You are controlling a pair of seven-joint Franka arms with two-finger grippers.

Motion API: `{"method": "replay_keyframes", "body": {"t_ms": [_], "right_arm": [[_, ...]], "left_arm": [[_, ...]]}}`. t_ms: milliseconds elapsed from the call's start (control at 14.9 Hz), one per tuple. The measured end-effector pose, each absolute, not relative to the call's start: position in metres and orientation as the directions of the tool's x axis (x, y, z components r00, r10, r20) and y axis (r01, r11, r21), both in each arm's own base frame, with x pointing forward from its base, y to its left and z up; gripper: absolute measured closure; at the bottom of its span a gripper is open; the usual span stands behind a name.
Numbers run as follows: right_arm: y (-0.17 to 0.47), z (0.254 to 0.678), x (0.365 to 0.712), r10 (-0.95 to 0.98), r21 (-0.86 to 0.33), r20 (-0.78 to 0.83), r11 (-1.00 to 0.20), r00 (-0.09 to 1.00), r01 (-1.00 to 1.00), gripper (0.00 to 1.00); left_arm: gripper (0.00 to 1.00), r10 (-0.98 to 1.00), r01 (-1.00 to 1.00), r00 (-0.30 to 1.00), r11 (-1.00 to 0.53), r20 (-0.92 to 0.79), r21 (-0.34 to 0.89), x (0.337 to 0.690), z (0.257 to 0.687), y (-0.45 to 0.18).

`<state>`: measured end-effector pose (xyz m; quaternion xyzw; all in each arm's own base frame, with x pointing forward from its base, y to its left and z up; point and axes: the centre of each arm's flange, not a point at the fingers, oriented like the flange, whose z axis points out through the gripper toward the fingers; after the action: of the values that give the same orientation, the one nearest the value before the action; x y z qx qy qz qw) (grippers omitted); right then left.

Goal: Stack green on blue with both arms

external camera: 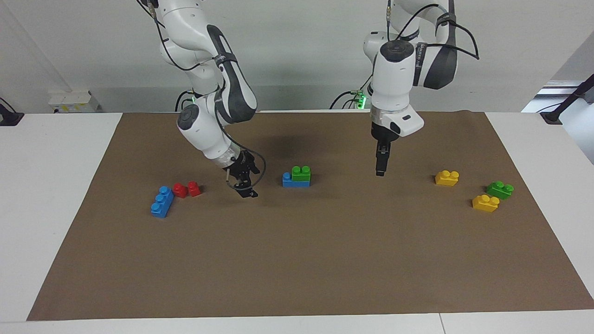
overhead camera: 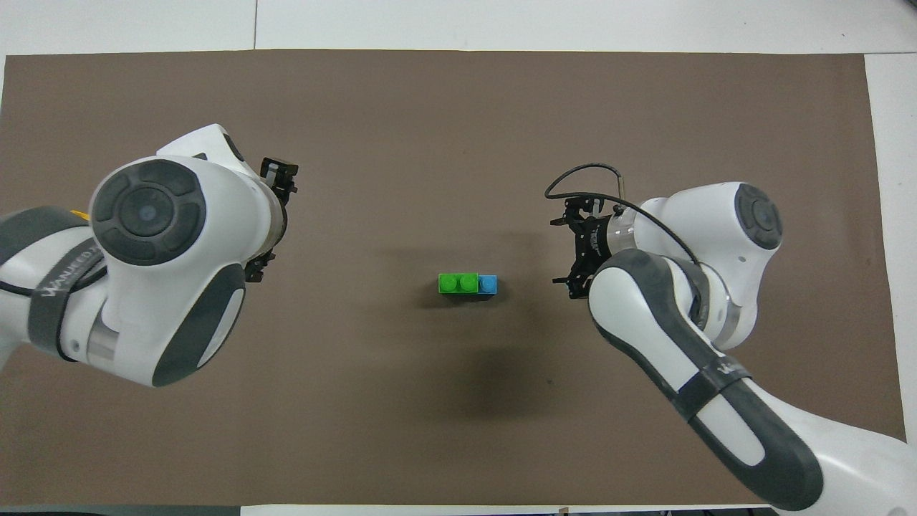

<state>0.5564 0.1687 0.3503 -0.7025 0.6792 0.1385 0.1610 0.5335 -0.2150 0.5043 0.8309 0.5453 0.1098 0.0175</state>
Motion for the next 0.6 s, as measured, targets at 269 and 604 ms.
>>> {"method": "replay_keyframes", "body": {"t_ms": [269, 604], "right_arm": [[0.116, 0.41, 0.579, -0.88, -0.125, -0.345, -0.302, 0.327, -0.945, 0.0], [0.062, 0.475, 0.586, -0.659, -0.157, -0.207, -0.707, 0.723, -0.69, 0.0]], "left_arm": [[0.0, 0.864, 0.857, 0.475, -0.497, 0.165, 0.133, 0.536, 0.54, -0.155], [0.0, 0.764, 0.763, 0.616, -0.639, 0.19, 0.093, 0.535, 0.566, -0.116]]}}
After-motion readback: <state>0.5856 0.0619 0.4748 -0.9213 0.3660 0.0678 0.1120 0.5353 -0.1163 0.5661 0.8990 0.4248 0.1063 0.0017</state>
